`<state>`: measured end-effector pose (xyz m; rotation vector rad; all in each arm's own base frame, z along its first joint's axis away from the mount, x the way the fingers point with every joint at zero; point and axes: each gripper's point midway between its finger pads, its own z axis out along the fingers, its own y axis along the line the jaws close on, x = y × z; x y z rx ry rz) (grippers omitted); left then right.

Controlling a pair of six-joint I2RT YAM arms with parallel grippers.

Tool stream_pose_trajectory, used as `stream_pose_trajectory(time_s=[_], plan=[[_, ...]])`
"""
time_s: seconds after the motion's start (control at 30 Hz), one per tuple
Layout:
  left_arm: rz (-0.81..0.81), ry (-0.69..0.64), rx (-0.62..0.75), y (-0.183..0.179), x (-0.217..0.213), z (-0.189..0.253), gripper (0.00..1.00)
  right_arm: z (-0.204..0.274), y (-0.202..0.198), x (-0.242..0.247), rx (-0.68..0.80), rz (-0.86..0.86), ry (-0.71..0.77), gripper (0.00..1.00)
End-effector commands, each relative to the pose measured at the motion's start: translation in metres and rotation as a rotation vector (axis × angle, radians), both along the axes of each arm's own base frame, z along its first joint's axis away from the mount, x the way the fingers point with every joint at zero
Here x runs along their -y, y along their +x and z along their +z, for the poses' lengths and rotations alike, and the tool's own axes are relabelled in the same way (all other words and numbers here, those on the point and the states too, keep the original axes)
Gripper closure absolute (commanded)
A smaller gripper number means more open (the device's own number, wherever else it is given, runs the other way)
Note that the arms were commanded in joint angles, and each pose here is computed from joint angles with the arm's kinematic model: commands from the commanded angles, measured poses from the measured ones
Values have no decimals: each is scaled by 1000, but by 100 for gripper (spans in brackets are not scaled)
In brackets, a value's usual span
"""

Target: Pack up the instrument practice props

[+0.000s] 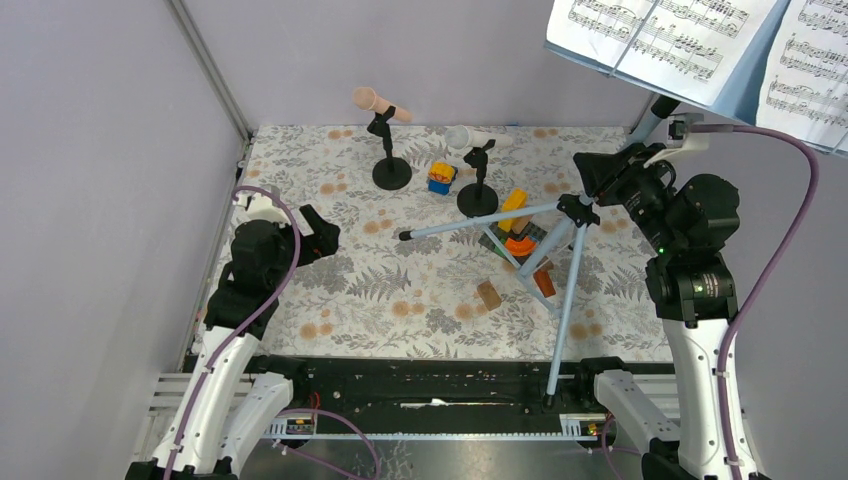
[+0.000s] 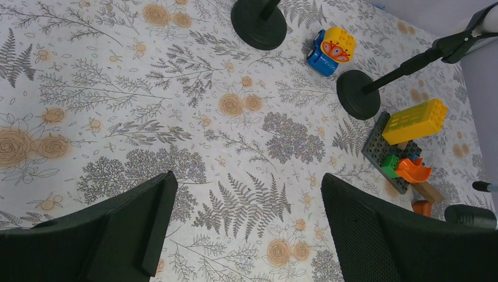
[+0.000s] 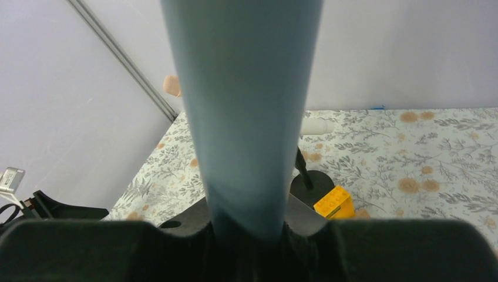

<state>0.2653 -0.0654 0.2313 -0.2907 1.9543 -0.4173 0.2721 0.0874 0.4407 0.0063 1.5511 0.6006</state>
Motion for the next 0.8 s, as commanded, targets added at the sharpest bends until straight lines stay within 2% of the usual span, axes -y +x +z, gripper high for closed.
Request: stream_pose_trajectory(time_s=[0.0, 0.33, 0.77], plan=[[-25, -11, 52, 6, 3, 12, 1, 126, -43, -8, 507, 53, -27, 100], [-19, -15, 48, 7, 1, 10, 1, 124, -28, -44, 497, 103, -91, 100], [9, -14, 55, 8, -6, 12, 1, 122, -22, -121, 518, 223, -61, 100]])
